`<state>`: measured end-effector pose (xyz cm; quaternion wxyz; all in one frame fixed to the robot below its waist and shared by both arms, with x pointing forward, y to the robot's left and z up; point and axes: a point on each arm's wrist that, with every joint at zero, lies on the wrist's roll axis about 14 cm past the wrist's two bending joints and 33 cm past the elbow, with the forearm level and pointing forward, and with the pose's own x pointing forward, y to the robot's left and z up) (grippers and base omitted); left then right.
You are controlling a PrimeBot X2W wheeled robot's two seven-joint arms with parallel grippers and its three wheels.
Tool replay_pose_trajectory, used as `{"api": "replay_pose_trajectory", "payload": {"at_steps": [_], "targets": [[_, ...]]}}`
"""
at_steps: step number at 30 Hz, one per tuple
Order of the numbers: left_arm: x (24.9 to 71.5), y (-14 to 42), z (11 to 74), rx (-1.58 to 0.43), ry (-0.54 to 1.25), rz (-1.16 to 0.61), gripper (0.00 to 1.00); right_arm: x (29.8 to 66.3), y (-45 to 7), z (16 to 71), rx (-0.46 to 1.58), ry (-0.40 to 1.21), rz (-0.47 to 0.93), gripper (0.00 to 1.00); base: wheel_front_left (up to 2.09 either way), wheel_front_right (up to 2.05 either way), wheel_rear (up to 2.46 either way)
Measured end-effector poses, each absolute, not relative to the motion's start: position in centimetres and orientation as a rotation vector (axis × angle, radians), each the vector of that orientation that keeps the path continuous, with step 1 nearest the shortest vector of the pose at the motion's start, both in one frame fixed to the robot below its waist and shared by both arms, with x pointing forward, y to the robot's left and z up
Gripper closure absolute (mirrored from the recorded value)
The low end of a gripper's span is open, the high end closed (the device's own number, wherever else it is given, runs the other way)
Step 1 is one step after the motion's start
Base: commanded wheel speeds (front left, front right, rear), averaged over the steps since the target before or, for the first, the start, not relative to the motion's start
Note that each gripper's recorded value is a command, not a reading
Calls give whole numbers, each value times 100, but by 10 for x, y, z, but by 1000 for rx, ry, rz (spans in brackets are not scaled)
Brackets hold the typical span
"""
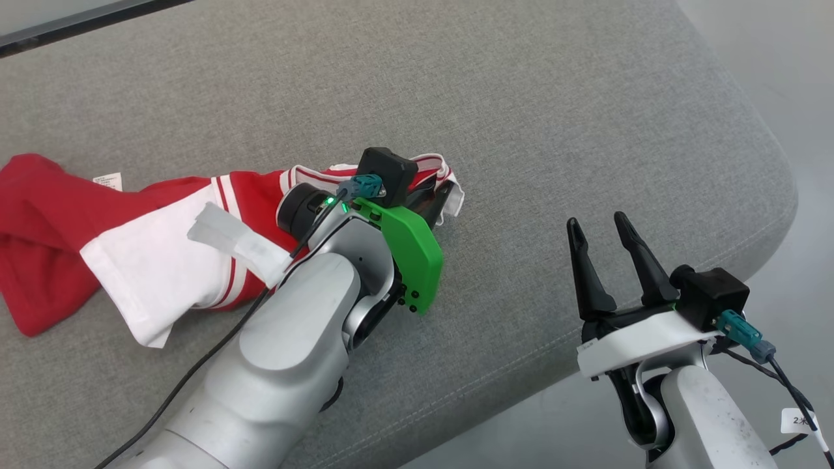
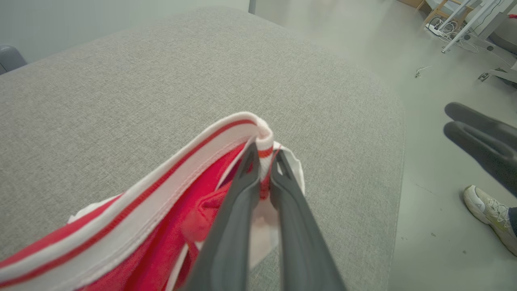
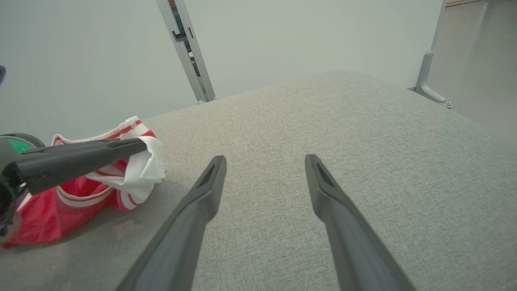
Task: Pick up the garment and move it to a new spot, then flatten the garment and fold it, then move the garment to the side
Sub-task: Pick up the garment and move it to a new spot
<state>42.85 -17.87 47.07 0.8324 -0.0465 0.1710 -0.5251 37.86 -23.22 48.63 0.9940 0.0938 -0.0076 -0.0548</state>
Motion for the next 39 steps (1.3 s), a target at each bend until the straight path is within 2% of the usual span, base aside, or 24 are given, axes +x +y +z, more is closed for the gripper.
{"api": "replay_pose_trajectory", "payload": {"at_steps": [2, 3, 4, 11, 17, 30, 39], "targets": [[426, -181, 458, -107, 402, -1124, 69, 377, -235, 482, 188, -2, -120, 0, 0, 0, 0], [425, -182, 454, -109, 409, -1130, 22, 377, -236, 480, 187, 3, -124, 0, 0, 0, 0], [422, -184, 447, -115, 423, -1140, 0, 378, -238, 479, 185, 6, -131, 0, 0, 0, 0], [421, -188, 475, -163, 285, -1169, 0, 386, -239, 479, 181, -2, -129, 0, 0, 0, 0], [438, -161, 507, -195, 142, -1068, 0, 395, -229, 485, 174, -23, -92, 0, 0, 0, 0], [482, -4, 543, -195, -43, -587, 0, 410, -186, 499, 169, -60, 41, 0, 0, 0, 0], [470, 109, 556, -186, -121, -297, 0, 413, -160, 513, 170, -93, 117, 0, 0, 0, 0]]}}
